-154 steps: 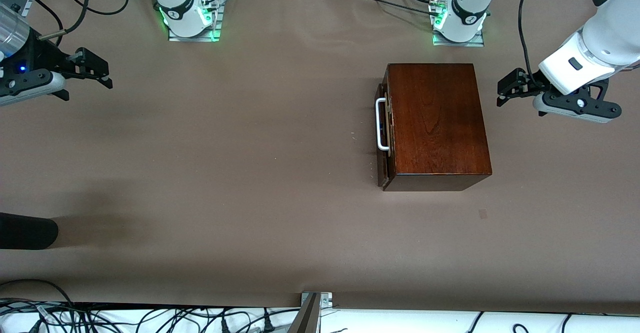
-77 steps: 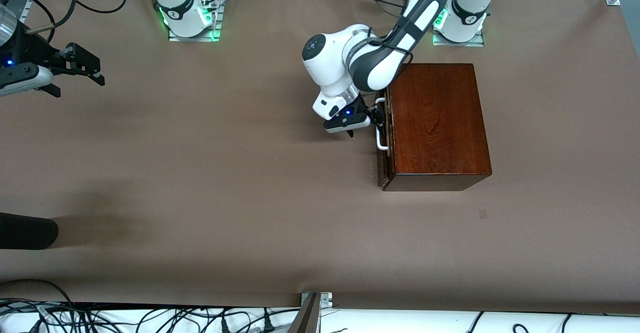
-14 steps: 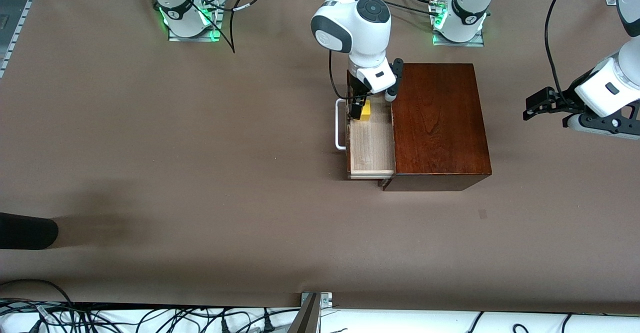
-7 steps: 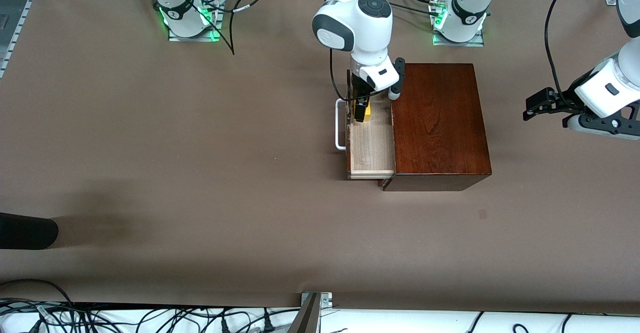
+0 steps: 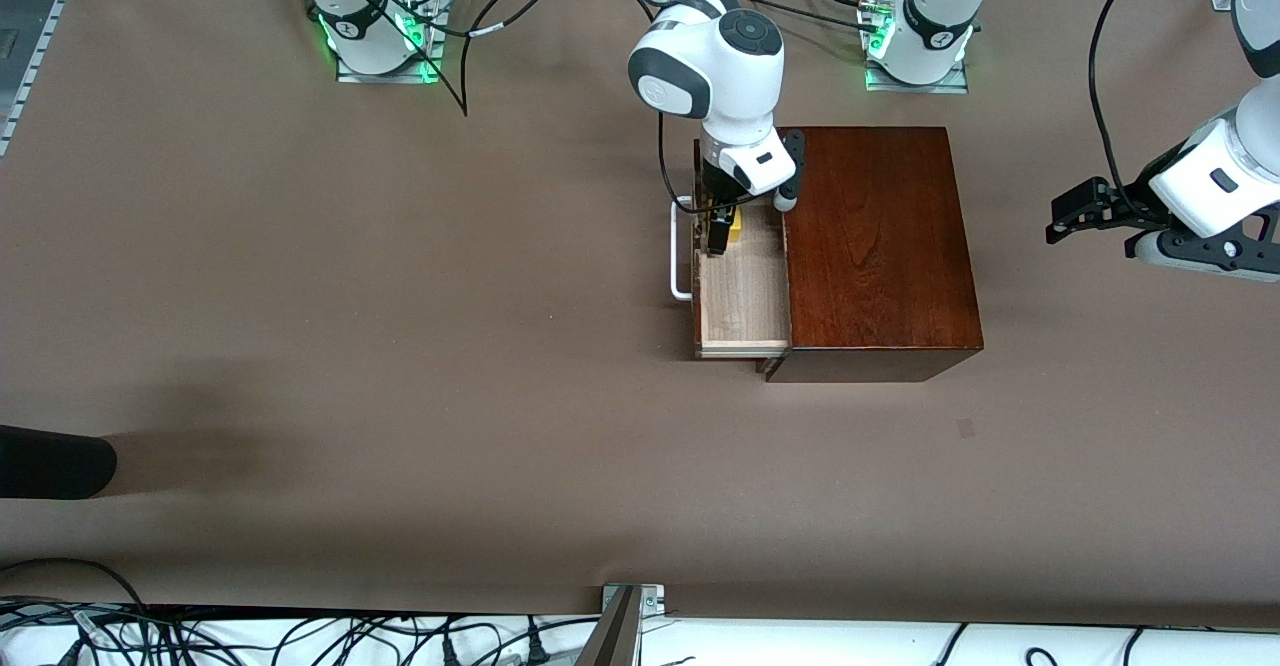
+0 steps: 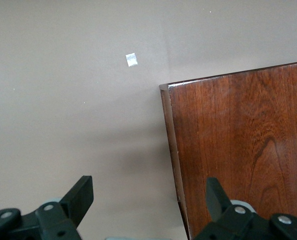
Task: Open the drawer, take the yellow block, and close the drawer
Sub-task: 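Lower the right gripper into the drawer onto the yellow block, then close the right gripper on the yellow block and lift it out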
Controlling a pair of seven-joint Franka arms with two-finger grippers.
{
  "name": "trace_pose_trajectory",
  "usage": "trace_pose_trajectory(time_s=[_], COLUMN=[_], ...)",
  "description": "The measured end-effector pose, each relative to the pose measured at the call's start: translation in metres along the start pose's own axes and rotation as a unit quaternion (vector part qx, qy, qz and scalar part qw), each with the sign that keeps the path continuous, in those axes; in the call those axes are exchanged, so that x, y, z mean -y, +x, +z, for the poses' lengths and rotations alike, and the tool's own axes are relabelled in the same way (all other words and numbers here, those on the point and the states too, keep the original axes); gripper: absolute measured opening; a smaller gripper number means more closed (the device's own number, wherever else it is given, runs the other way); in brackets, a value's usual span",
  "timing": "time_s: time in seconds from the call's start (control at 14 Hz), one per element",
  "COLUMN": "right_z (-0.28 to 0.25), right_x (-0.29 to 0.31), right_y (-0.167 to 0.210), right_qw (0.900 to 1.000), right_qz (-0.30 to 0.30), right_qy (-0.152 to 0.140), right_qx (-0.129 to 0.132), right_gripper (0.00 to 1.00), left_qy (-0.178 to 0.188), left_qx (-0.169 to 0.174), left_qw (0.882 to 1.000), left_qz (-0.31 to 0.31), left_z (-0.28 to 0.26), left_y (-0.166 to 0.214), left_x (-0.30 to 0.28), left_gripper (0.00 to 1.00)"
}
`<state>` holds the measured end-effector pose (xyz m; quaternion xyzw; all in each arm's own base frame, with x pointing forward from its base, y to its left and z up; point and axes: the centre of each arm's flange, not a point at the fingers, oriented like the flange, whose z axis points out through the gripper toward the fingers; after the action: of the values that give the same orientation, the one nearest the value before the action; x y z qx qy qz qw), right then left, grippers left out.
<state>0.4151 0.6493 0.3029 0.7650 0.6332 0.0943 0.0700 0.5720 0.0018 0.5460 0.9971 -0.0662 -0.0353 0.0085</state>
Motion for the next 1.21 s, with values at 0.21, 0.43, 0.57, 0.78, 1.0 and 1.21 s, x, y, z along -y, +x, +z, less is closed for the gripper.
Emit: trace_pose_trajectory(time_s=[0.21, 0.43, 0.57, 0.78, 1.0, 1.21], right_z=[-0.005, -0.014, -0.023, -0.066, -0.130, -0.193], right_x=[-0.002, -0.004, -0.008, -0.023, -0.051, -0.117], right_y=[0.002, 0.006, 0.006, 0.004, -0.011, -0.060], right_qw=[1.000, 1.000, 1.000, 1.000, 0.998, 0.993], right_qz=[-0.003, -0.003, 0.001, 0.022, 0.054, 0.121], right_qy=[-0.003, -0.006, -0.007, -0.009, -0.017, 0.003], right_qx=[-0.006, -0.012, -0.007, 0.014, 0.013, 0.011], right_gripper=[0.74, 0.56, 0.56, 0.56, 0.56, 0.56], left_qy=[0.000, 0.000, 0.000, 0.000, 0.000, 0.000], left_qx=[0.000, 0.001, 0.000, 0.000, 0.000, 0.000], left_qw=[1.000, 1.000, 1.000, 1.000, 1.000, 1.000], left_qz=[-0.001, -0.004, -0.005, -0.004, -0.004, -0.004], left_z=[0.001, 0.002, 0.002, 0.002, 0.002, 0.002], left_y=[0.000, 0.001, 0.001, 0.001, 0.001, 0.001], left_x=[0.001, 0.005, 0.006, 0.005, 0.005, 0.004], left_gripper=[1.00, 1.00, 1.00, 1.00, 1.00, 1.00])
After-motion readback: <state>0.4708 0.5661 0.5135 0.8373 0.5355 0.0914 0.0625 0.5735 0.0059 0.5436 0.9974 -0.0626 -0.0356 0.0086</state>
